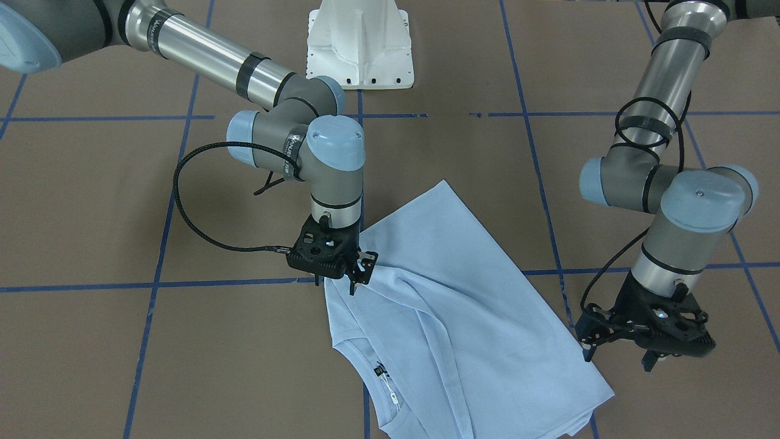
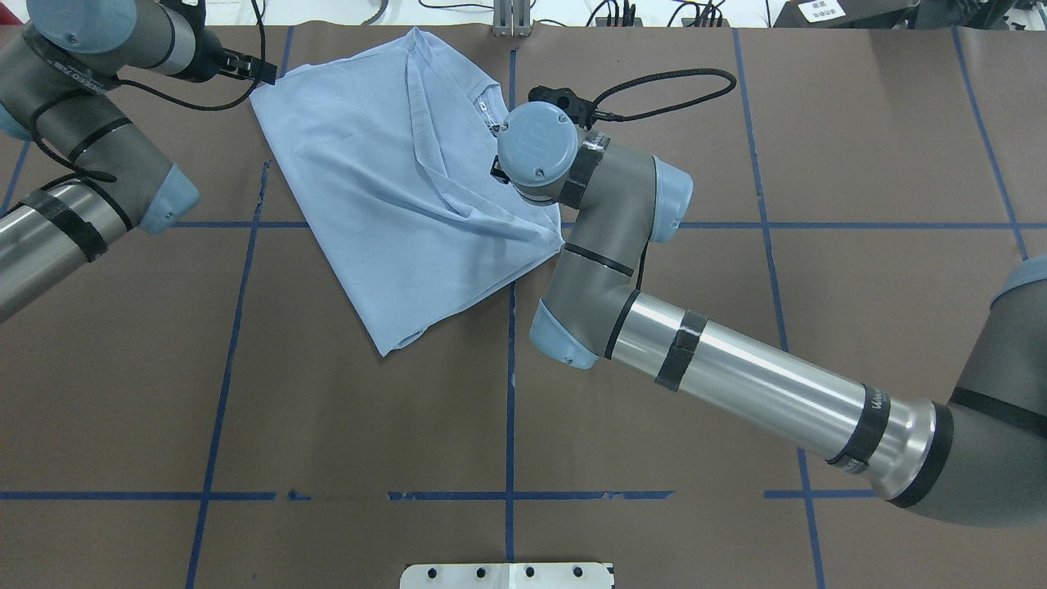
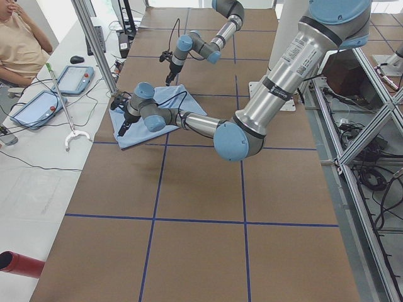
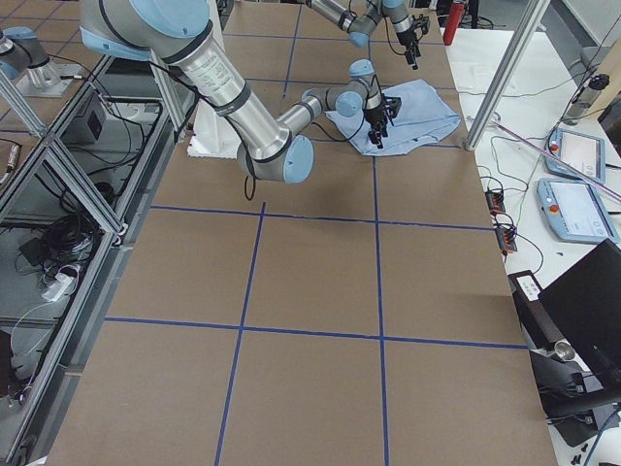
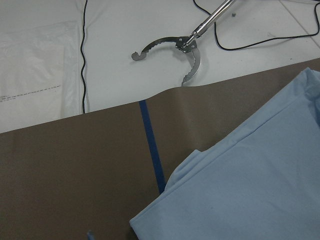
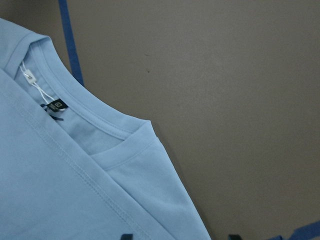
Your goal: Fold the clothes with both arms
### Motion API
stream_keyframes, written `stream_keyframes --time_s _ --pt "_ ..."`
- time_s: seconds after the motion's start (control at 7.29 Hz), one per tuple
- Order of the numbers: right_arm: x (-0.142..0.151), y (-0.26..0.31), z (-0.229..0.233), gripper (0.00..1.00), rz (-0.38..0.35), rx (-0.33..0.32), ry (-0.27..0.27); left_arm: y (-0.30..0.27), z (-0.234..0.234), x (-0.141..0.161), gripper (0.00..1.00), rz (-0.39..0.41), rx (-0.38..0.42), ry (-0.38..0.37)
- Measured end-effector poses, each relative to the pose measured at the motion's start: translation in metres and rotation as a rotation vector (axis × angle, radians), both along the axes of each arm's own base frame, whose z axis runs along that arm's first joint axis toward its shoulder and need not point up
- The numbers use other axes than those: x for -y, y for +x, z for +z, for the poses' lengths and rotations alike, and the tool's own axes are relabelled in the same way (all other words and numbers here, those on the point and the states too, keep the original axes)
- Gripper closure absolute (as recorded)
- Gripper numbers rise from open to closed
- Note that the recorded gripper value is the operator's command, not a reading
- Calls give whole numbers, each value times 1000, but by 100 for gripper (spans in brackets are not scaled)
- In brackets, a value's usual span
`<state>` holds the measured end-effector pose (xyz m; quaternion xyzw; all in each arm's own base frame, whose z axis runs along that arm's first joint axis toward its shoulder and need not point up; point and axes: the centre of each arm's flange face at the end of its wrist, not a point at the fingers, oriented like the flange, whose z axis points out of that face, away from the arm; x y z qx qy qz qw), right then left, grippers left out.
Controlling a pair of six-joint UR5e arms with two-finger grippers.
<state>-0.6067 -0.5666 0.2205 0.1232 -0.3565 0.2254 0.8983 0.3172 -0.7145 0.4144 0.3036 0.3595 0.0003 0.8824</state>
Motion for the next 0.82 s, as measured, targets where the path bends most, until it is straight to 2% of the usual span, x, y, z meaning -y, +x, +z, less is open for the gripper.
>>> stream_keyframes --time_s 0.82 --pt "-18 -12 28 40 -29 -31 -7 -1 7 -2 0 1 4 -6"
